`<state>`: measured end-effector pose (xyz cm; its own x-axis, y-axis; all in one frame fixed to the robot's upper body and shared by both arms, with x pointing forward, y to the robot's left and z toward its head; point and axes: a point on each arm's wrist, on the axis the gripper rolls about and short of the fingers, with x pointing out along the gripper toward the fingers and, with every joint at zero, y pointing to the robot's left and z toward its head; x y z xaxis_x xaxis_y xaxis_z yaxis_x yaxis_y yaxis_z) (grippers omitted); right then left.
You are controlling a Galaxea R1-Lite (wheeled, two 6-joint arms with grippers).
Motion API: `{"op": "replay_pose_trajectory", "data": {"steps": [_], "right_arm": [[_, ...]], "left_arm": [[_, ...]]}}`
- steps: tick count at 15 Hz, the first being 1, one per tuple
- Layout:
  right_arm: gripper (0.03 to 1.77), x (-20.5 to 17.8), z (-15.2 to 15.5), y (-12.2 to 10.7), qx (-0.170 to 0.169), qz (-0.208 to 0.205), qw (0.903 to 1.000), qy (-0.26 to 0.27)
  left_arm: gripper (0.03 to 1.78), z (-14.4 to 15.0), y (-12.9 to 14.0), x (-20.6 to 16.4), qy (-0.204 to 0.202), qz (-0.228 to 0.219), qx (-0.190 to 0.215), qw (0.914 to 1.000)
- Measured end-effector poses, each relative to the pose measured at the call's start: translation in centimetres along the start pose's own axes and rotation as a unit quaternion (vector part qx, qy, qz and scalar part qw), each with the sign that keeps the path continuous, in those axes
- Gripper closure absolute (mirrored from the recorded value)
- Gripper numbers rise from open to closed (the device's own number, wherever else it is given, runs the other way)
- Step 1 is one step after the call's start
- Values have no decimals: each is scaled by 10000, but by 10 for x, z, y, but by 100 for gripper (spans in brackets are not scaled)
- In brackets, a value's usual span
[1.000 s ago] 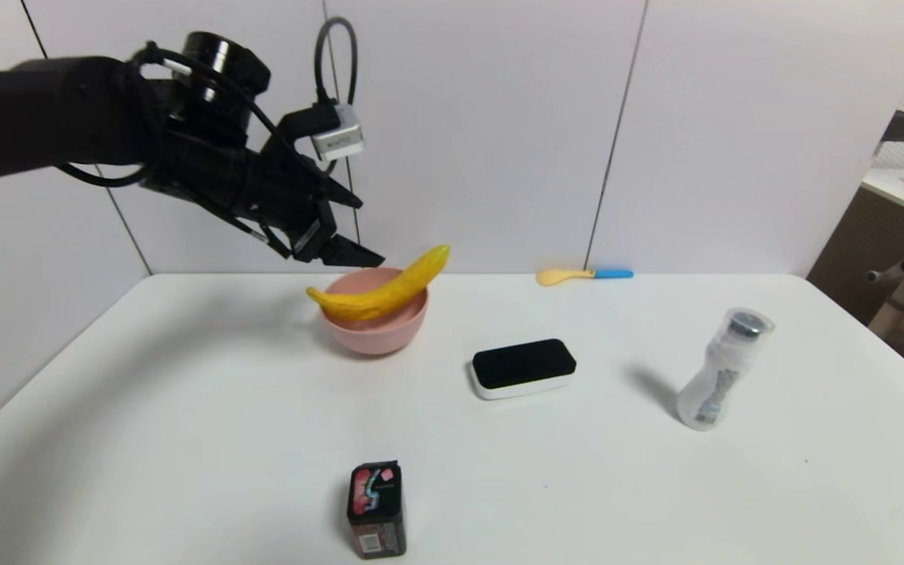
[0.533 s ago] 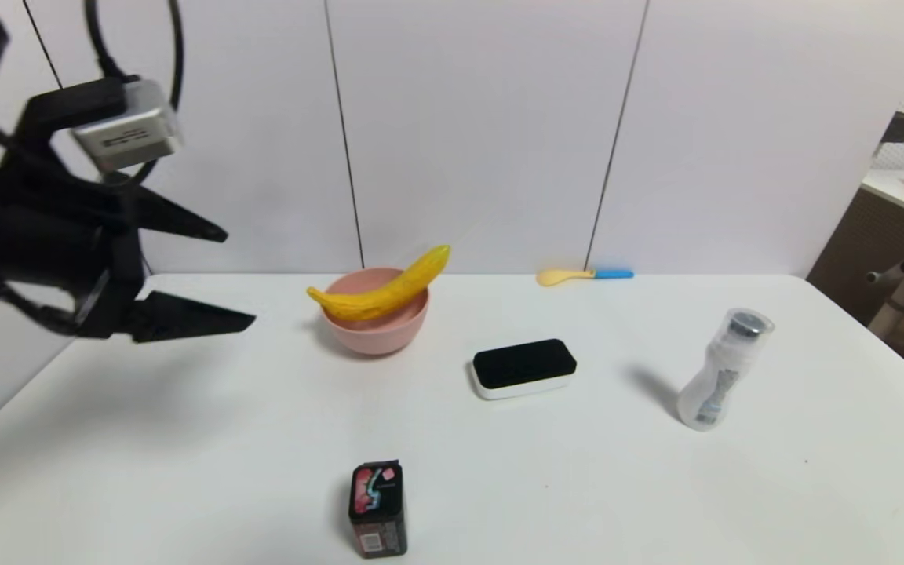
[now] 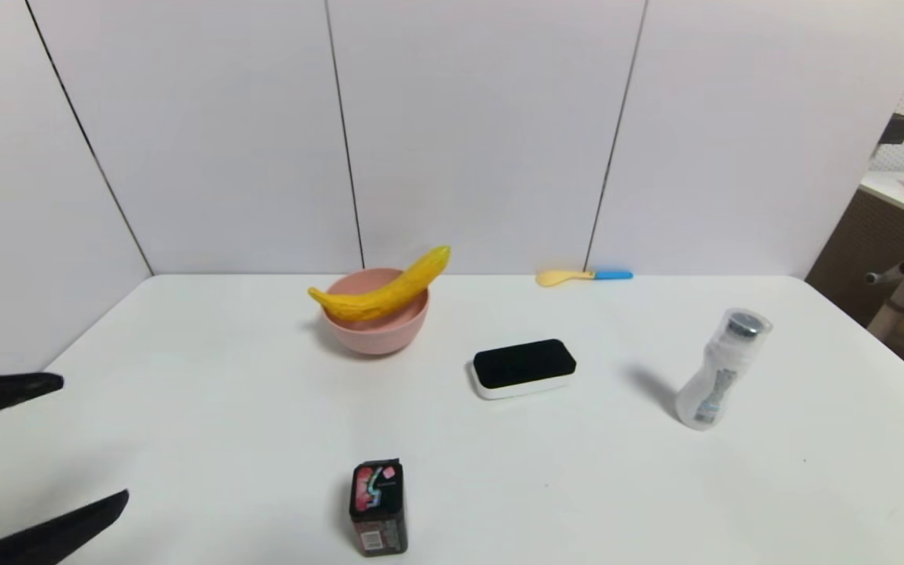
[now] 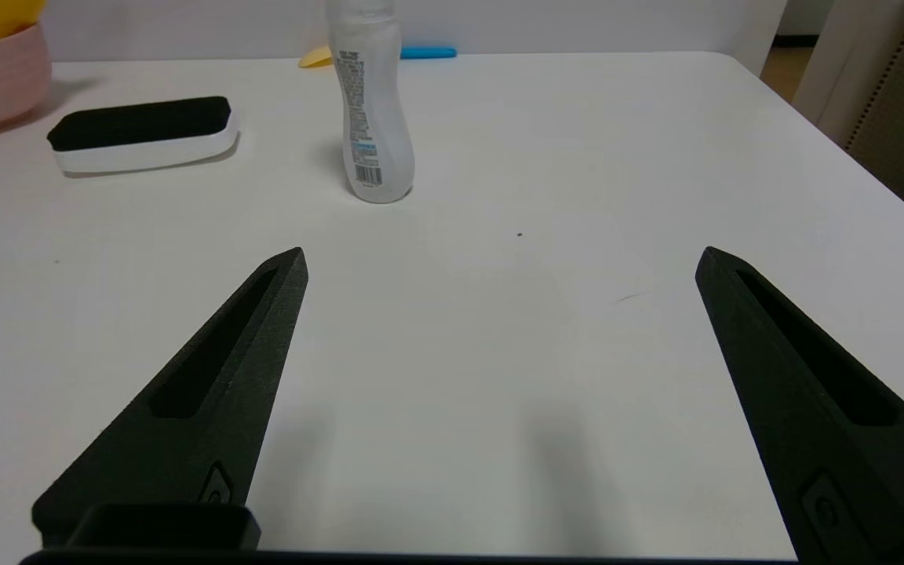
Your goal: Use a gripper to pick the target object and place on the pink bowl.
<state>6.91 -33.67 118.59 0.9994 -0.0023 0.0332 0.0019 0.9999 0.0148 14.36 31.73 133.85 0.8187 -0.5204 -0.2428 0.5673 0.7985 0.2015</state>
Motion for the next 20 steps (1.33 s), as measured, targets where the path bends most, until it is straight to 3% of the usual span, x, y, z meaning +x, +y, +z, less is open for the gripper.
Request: {"op": "replay_pose_trajectory", "data": {"steps": [4, 9, 11, 16, 20], "right_arm": [[9, 0, 0, 0, 1, 0, 10000, 1], [9, 0, 0, 0, 1, 0, 10000, 1], [9, 0, 0, 0, -2, 0, 10000, 1], [9, 0, 0, 0, 1, 0, 10000, 1], [9, 0, 0, 0, -2, 0, 10000, 0]], "left_arm": [[12, -41, -25, -27, -428, 577, -395, 9966], [12, -89, -49, -37, -577, 1159, -714, 9890], [12, -105, -53, -39, -643, 1567, -788, 9824], [12, -147, -59, -34, -972, 2727, -881, 9531], [12, -159, -61, -32, -859, 2796, -1198, 9487]]}}
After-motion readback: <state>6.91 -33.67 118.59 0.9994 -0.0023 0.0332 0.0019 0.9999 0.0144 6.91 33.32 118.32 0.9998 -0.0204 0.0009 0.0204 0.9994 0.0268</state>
